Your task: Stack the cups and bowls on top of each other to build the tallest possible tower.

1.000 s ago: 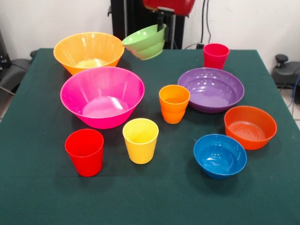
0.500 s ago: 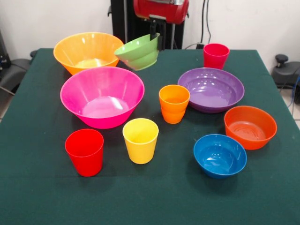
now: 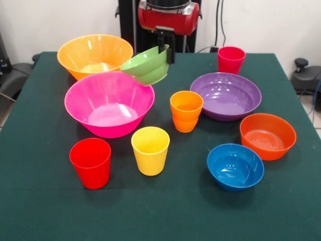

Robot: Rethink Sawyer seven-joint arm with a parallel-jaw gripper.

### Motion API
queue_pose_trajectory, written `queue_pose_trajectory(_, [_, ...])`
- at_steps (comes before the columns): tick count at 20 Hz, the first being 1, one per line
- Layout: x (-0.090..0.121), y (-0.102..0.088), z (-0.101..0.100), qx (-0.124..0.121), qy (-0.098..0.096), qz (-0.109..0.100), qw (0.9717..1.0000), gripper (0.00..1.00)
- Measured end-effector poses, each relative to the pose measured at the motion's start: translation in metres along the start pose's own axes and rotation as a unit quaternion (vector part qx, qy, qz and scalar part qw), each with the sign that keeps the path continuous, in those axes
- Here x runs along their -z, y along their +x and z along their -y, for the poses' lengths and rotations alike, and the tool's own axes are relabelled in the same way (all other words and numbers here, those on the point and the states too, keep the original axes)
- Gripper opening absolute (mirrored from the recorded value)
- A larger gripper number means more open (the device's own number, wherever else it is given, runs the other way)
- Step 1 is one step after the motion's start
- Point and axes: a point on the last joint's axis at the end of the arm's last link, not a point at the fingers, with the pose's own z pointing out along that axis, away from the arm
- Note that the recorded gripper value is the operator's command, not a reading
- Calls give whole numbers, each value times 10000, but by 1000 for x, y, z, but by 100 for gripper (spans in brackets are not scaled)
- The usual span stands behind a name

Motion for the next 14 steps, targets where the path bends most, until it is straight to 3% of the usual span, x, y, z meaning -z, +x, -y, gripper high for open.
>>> queue_pose_trajectory(14, [1,-16,19,-160,-161,15,9997,0])
